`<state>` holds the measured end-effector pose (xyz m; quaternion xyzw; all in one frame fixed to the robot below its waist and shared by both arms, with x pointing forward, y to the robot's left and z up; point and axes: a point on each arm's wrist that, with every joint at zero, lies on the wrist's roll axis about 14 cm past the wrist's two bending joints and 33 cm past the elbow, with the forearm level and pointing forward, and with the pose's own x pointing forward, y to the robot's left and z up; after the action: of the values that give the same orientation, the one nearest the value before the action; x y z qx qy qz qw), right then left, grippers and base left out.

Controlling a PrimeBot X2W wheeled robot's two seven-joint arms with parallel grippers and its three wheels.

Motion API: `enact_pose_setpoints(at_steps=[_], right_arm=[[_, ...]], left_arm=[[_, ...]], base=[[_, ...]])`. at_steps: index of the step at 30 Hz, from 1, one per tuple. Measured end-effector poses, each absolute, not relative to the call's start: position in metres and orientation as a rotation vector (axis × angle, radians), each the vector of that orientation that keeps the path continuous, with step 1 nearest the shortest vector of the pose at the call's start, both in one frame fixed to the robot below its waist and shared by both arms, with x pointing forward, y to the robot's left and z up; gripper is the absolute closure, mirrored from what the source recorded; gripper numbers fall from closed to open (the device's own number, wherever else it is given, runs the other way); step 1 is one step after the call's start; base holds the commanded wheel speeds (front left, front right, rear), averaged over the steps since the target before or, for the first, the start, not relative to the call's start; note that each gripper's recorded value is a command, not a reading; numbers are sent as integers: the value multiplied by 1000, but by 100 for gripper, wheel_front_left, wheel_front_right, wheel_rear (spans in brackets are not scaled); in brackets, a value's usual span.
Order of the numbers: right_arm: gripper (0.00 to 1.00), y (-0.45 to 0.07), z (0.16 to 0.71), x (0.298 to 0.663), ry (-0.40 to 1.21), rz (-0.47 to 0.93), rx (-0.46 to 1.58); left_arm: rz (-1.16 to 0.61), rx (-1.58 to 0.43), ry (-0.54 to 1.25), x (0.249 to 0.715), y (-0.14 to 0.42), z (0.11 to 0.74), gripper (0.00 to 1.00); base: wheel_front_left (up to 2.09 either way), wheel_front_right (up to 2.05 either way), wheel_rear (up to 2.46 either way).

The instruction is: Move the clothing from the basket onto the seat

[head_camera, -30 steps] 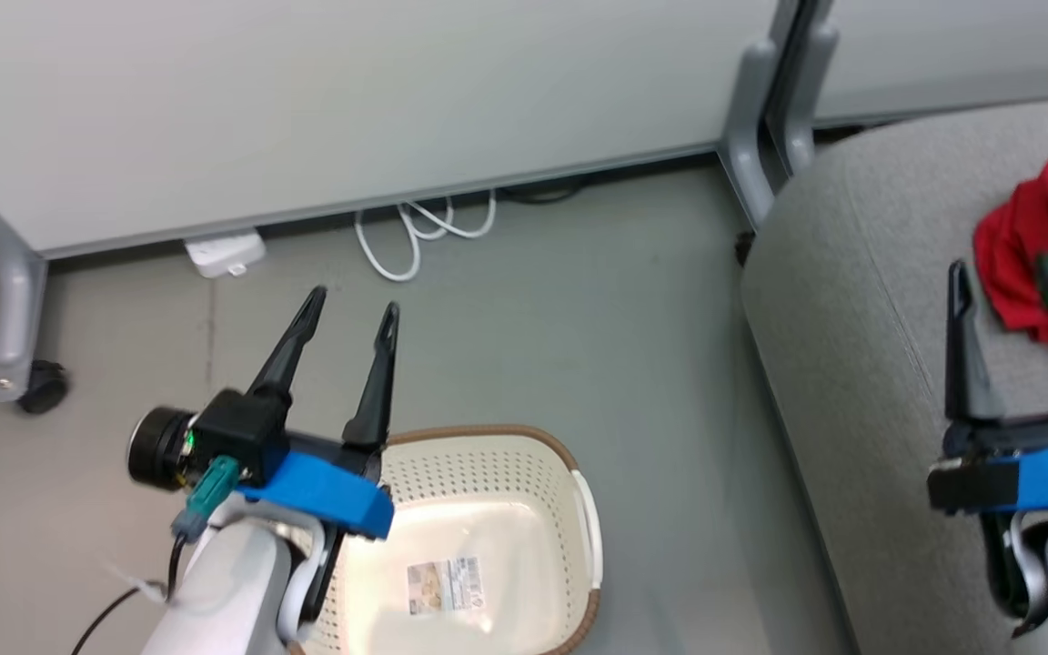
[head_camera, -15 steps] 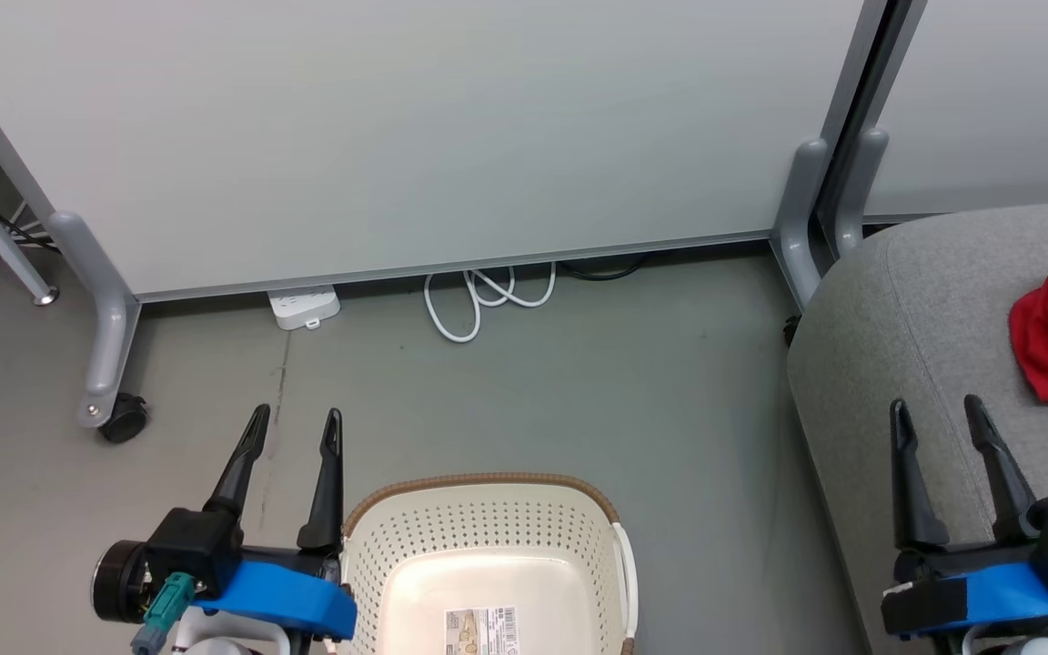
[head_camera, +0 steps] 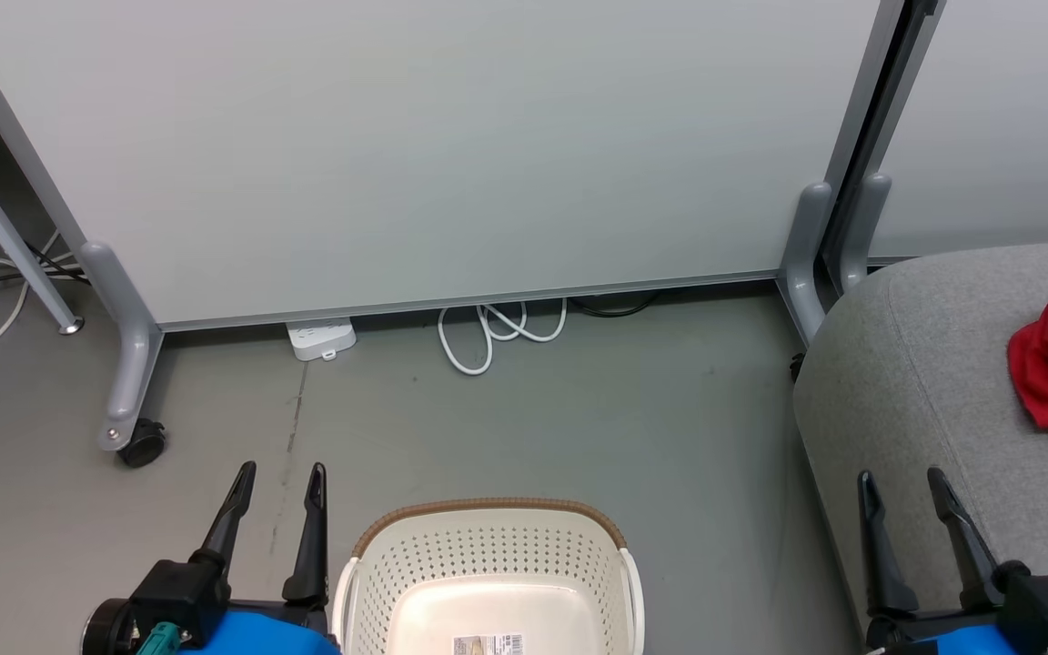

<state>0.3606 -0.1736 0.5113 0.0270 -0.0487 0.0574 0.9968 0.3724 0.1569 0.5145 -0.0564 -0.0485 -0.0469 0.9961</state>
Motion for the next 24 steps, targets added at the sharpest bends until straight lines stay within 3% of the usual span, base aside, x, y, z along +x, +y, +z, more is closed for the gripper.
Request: enact_pose_setpoints(at_steps=[10, 11, 24], right_arm=[[0, -173, 508, 359, -89, 112, 63], [100, -172, 507, 359, -86, 112, 63], [100, -181, 486, 356, 1, 59, 233]], left_arm=[[-95, -96, -79, 370, 159, 508, 0], [-95, -95, -74, 370, 159, 507, 100], [-36, -267, 34, 364, 168, 480, 100]], base=[[0, 0, 0], [0, 0, 0], [0, 0, 0]])
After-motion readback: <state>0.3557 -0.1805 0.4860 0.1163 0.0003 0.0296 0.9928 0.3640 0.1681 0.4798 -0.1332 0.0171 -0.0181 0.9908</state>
